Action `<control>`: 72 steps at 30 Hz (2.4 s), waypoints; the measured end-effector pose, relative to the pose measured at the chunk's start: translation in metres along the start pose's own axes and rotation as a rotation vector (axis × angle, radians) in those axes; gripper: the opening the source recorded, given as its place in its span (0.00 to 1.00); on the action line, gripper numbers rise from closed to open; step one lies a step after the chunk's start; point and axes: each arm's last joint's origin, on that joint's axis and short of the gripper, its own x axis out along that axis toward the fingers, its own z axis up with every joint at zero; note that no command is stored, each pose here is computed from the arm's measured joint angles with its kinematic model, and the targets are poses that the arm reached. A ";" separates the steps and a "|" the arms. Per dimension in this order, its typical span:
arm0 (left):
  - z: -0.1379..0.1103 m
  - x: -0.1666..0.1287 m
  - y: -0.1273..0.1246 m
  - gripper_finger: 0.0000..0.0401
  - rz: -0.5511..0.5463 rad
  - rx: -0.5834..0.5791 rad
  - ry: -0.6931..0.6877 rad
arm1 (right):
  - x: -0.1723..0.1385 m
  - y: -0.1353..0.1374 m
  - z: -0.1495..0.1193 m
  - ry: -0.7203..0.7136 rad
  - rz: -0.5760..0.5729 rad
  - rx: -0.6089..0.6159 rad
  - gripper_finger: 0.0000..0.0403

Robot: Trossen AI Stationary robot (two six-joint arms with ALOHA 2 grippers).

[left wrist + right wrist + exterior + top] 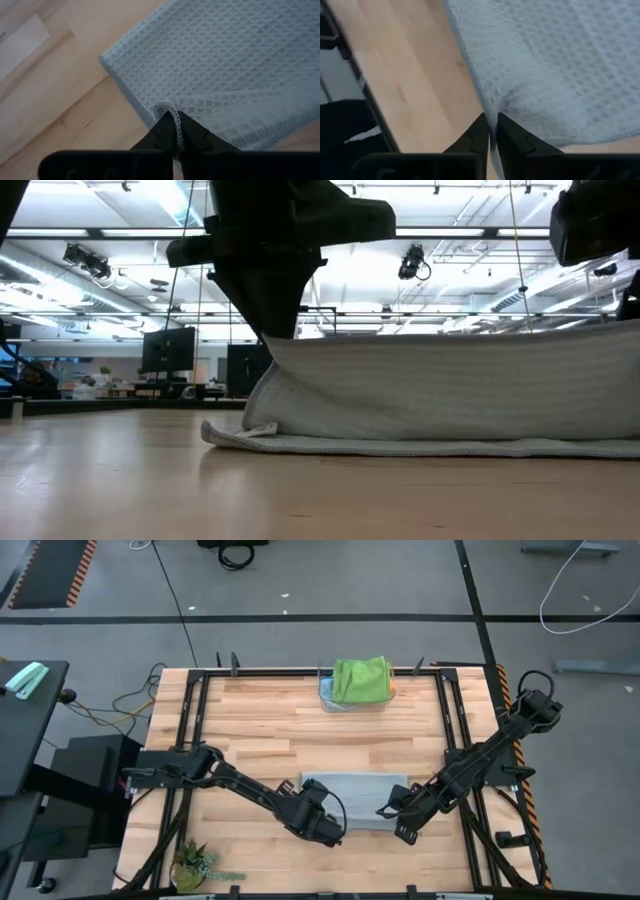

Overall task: Fold microfiber towels
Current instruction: Fold the gray microfiber cloth

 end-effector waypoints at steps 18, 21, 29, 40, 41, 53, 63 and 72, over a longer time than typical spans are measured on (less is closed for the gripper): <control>-0.017 -0.009 -0.005 0.18 -0.028 -0.039 -0.012 | -0.002 0.007 -0.027 -0.101 -0.032 -0.007 0.33; -0.021 -0.011 -0.006 0.23 -0.033 -0.041 -0.013 | -0.002 0.007 -0.029 -0.123 -0.038 -0.005 0.35; -0.031 -0.017 -0.008 0.34 -0.052 -0.095 0.022 | -0.002 0.007 -0.028 -0.150 -0.048 -0.003 0.39; -0.030 -0.025 -0.003 0.38 0.000 -0.162 0.039 | -0.002 0.003 -0.028 -0.165 -0.085 -0.007 0.40; -0.027 -0.027 -0.001 0.38 0.010 -0.164 0.041 | -0.002 0.003 -0.028 -0.163 -0.092 0.000 0.40; 0.005 -0.020 0.024 0.27 0.186 -0.149 0.133 | -0.003 0.002 -0.029 -0.277 -0.117 0.065 0.40; 0.033 -0.053 0.052 0.07 0.146 -0.148 0.035 | -0.011 0.006 -0.053 -0.304 -0.066 0.075 0.40; 0.036 -0.058 0.103 0.06 0.205 -0.249 -0.010 | -0.040 0.003 -0.067 -0.325 0.030 0.058 0.40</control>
